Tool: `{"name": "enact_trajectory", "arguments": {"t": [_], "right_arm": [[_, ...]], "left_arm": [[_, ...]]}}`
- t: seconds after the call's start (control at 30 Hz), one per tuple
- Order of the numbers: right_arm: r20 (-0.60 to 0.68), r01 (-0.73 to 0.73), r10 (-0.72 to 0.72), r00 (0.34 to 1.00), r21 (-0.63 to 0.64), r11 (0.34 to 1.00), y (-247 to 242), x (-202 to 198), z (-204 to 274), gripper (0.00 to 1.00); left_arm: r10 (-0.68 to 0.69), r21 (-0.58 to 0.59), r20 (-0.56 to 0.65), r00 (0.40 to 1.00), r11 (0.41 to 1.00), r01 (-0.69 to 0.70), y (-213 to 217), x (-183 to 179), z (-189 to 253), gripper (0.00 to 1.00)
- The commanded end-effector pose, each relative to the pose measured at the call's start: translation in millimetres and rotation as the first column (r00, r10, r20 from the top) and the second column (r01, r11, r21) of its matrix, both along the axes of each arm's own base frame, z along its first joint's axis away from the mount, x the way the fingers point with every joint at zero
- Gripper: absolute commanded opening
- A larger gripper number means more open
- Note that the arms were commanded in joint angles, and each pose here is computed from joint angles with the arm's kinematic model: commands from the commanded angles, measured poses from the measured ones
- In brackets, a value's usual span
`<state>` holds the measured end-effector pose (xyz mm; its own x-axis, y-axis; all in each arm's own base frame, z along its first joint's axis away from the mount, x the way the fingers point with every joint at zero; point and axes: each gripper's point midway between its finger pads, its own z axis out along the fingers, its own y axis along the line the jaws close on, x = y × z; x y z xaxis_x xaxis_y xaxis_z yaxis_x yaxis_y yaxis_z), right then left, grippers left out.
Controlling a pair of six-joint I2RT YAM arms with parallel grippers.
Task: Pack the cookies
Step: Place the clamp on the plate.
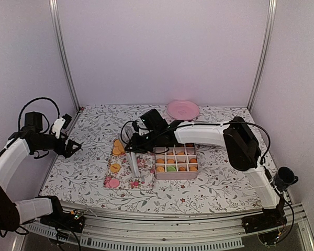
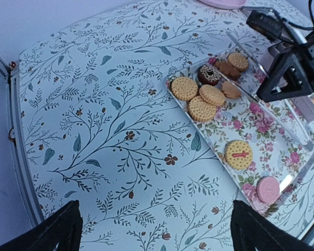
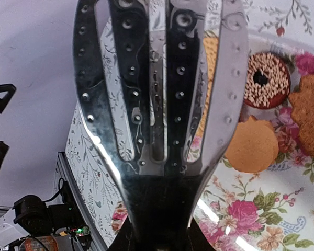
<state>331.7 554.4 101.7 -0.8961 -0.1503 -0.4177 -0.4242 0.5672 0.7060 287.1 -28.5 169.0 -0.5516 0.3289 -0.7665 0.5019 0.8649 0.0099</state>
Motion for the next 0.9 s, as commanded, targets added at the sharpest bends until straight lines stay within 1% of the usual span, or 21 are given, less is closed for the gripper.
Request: {"name": "enact_trajectory", "arguments": {"t": [0.0,0.1,0.17,0.3,0.33,0.37,0.5,0.6,0.67,0.77,0.83,0.87], "right_arm": [[-0.028,-0.026,0.028,0.999,0.066,0.997,11.9,4.9,-7.1,0.23],[-0.045,-0.019,0.021,0.999,0.042,0.999,8.5,2.9,-20.5,0.32],[-0.045,-0.010,0.011,0.999,0.030,0.999,5.3,3.4,-22.1,0.40],[-0.007,0.017,-0.017,1.000,0.018,1.000,-4.1,6.2,-5.5,0.61],[0.005,0.029,-0.029,1.000,0.012,1.000,-8.5,8.1,-1.0,0.65],[0.031,0.041,-0.041,0.999,0.021,0.999,-13.7,10.4,16.7,0.68],[0.095,0.116,-0.115,0.989,-0.004,0.993,-47.9,22.3,48.2,0.75],[0.152,0.182,-0.178,0.972,-0.014,0.983,-81.7,31.7,72.5,0.77],[0.187,0.219,-0.215,0.959,-0.006,0.976,-107.6,34.8,92.1,0.77],[0.218,0.287,-0.280,0.935,-0.002,0.958,-149.7,47.9,107.1,0.77],[0.239,0.363,-0.350,0.906,-0.013,0.932,-187.0,62.2,114.5,0.75],[0.268,0.418,-0.392,0.880,-0.045,0.907,-209.8,71.3,113.9,0.74]], "left_arm": [[-0.020,0.001,0.031,0.999,1.000,0.020,-2.8,1.7,11.9,0.99],[-0.021,-0.011,0.028,0.999,1.000,0.021,-4.1,2.1,12.5,0.99],[-0.019,-0.017,0.026,0.999,1.000,0.020,-4.4,2.5,13.1,0.99],[-0.016,-0.020,0.028,0.999,1.000,0.016,-4.1,3.5,15.3,0.99],[-0.018,-0.019,0.030,0.999,1.000,0.019,-4.6,3.7,16.0,0.99],[-0.018,-0.019,0.028,0.999,1.000,0.019,-4.5,3.6,15.5,0.99],[-0.018,-0.019,0.025,1.000,1.000,0.019,-4.6,3.4,14.8,0.99],[-0.019,-0.017,0.024,1.000,1.000,0.019,-4.6,3.3,14.3,0.99],[-0.020,-0.016,0.023,1.000,1.000,0.021,-4.7,3.2,13.8,0.99],[-0.024,-0.020,0.019,1.000,1.000,0.024,-5.8,3.2,12.7,0.99],[-0.023,-0.022,0.017,1.000,0.999,0.024,-6.0,3.4,12.7,0.99],[-0.024,-0.023,0.017,1.000,0.999,0.024,-6.4,3.2,13.4,0.99]]}}
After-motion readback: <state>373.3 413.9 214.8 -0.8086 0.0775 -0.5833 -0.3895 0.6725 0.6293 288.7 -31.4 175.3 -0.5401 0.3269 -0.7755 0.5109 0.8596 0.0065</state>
